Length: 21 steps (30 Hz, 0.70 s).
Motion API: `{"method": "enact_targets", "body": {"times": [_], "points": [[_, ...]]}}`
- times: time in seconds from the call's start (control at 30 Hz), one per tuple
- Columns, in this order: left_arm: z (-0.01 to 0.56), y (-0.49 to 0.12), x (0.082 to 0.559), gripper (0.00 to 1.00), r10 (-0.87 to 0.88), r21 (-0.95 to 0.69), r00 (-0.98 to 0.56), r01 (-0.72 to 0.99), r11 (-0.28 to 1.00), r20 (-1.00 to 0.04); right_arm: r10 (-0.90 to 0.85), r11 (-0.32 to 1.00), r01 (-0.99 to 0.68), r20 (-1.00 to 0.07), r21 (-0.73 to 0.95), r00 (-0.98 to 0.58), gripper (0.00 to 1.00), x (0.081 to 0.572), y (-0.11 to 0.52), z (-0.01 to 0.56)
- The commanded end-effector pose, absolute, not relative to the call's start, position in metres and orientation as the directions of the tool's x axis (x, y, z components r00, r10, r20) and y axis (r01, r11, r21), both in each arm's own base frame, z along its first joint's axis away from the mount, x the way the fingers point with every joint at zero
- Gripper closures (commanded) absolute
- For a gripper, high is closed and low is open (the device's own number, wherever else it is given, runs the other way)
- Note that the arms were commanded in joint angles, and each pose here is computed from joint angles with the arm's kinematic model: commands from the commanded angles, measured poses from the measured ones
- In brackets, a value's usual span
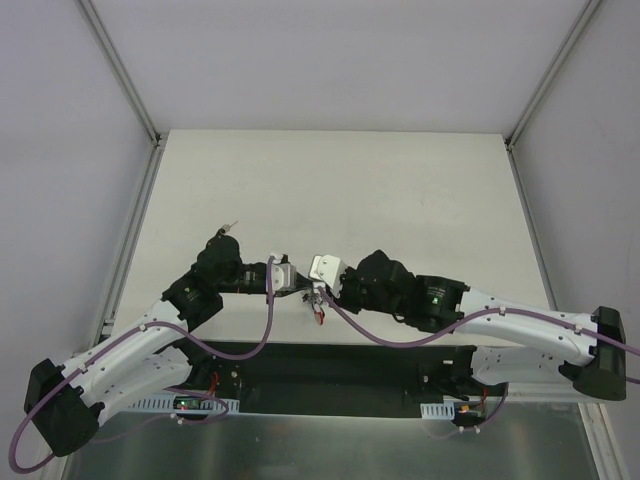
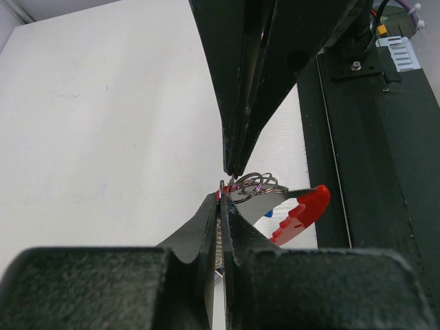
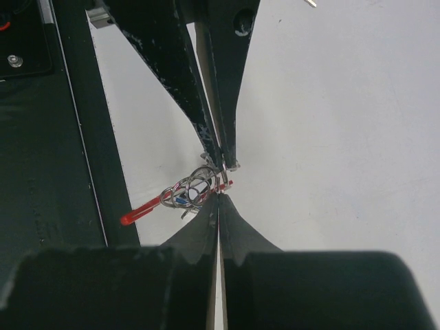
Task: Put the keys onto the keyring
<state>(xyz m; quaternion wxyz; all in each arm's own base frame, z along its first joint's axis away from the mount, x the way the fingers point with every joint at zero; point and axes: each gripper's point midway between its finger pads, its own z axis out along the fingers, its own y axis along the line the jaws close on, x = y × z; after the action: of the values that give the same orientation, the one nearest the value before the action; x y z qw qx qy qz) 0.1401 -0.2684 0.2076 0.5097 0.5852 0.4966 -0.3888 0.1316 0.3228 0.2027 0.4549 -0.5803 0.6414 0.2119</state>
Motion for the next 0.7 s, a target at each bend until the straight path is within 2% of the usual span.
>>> {"method": "enact_targets", "body": {"times": [0.0,0.67], "points": [[0.223,-0.271,0.141,1.0,0.139,0.271,0.266,0.962,0.02,-0.954,-0.483,0.267,-0.933,-0.871,-0.241,0.087,0.99,0.13,0.323,0.225],[0.227,-0.271,0.139,1.0,0.119,0.287,0.282,0.958,0.027,-0.952,-0.528,0.278,-0.936,-0.848,-0.215,0.038,0.99,0.139,0.319,0.21]]}}
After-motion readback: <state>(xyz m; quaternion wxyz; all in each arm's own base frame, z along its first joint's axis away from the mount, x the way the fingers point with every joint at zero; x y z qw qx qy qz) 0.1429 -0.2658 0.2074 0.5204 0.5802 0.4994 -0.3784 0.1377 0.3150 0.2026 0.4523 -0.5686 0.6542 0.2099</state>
